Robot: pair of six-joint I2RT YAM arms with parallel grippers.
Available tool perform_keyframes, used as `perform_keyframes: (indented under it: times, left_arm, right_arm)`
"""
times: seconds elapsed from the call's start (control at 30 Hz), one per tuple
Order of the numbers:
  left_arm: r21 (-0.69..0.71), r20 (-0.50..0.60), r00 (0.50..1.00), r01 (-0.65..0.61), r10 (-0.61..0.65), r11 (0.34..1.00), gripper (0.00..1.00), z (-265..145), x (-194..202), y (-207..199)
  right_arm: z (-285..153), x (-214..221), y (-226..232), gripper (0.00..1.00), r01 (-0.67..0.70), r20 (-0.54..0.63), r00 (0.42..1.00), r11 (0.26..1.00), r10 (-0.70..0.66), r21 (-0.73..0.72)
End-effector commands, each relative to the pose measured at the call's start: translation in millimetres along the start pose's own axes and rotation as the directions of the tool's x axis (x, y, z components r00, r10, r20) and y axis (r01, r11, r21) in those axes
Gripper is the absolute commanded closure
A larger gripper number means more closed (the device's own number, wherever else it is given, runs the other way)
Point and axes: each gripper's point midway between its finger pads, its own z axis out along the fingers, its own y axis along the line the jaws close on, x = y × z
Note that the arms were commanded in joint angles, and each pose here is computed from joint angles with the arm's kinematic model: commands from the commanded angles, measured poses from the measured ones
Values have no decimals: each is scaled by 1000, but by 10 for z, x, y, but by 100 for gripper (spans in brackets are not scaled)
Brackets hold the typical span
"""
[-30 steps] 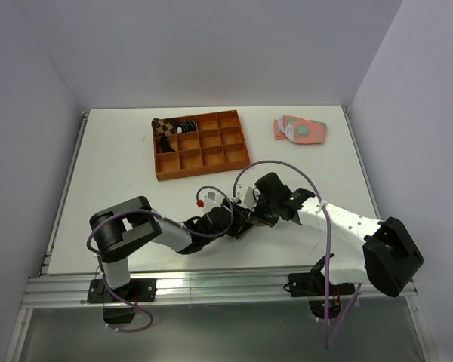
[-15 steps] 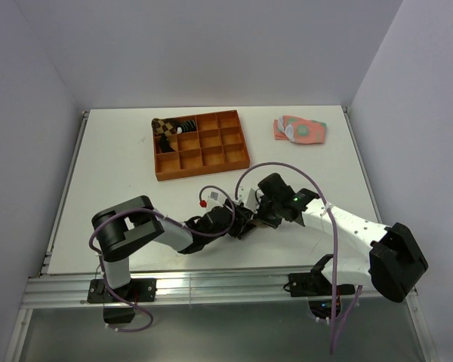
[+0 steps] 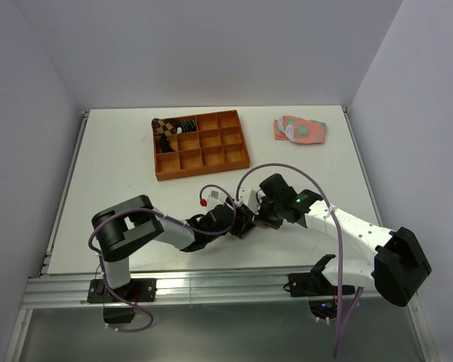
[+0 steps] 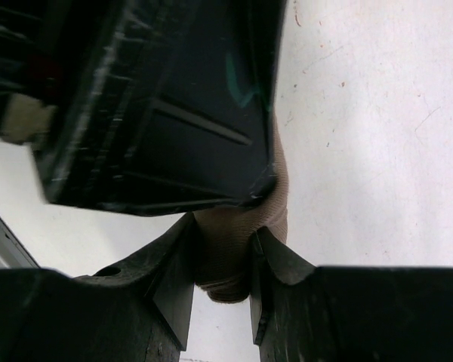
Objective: Roll the socks
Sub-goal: Pick up the sock at the center of the board.
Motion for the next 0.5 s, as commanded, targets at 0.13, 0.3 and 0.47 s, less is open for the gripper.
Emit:
perform_keyframes:
  times: [0.13,0.3,0.47]
  left_arm:
    - [40,147,988,29,-35,999,35,145,-285,-219]
    - [56,126,992,10,-17,998,35,145,-250,-225]
    - [46,99,995,3,-8,999,38,177,-208,-164]
  right_arm:
    - [-220,-740,357,100,129,305,949,981,-81,-142]
    - [-207,-692,392,100,143,294,951,978,-92,-155]
    - [-181,-659,406,100,150,290,952,976,-100,-156]
